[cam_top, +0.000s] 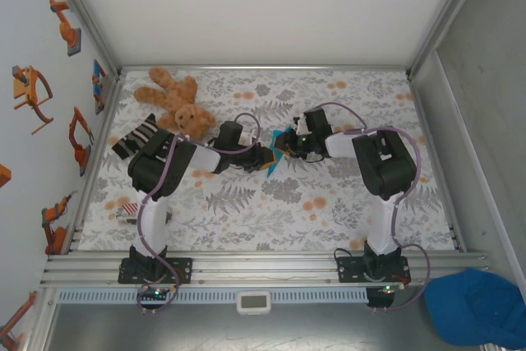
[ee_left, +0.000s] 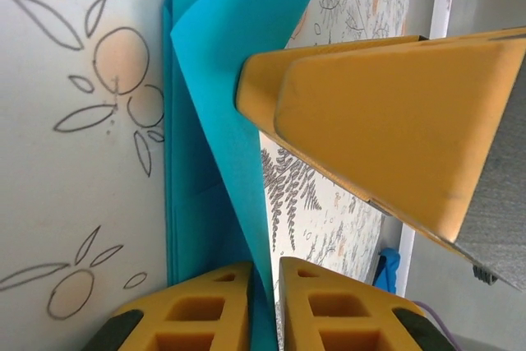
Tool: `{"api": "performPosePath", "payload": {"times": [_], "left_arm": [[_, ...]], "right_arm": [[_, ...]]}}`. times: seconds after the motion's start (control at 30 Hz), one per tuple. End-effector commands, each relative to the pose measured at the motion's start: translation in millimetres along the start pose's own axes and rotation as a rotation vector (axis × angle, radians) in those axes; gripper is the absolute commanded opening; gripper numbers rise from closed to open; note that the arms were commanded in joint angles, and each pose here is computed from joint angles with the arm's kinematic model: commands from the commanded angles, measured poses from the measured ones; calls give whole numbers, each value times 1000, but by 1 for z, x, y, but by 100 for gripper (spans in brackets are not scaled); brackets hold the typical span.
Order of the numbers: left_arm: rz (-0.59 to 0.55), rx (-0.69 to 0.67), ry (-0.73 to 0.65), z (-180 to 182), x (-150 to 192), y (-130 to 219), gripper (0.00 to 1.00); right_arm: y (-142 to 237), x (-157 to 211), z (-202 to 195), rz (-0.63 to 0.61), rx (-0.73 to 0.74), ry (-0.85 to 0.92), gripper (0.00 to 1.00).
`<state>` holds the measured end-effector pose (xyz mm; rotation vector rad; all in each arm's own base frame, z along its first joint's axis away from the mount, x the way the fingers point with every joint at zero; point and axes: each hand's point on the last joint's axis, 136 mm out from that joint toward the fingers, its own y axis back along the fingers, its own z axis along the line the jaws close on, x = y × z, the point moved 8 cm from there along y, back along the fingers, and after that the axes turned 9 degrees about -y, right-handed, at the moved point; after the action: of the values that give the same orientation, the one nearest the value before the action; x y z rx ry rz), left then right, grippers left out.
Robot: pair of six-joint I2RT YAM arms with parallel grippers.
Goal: Fold a paper plane with a square sheet of paper (pick it up from the middle)
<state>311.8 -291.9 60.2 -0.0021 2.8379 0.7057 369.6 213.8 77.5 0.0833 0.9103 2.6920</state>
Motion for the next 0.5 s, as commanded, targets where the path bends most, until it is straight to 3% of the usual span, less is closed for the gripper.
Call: {"api": "performPosePath", "payload": {"times": [0.0, 0.47], "left_arm": [[63, -153, 116, 33, 27, 7, 16], [79, -167, 70, 8, 29, 10, 16]], "right_arm": [[-10, 4, -34, -2, 139, -53, 29], [-10, 4, -34, -1, 146, -55, 29]]}}
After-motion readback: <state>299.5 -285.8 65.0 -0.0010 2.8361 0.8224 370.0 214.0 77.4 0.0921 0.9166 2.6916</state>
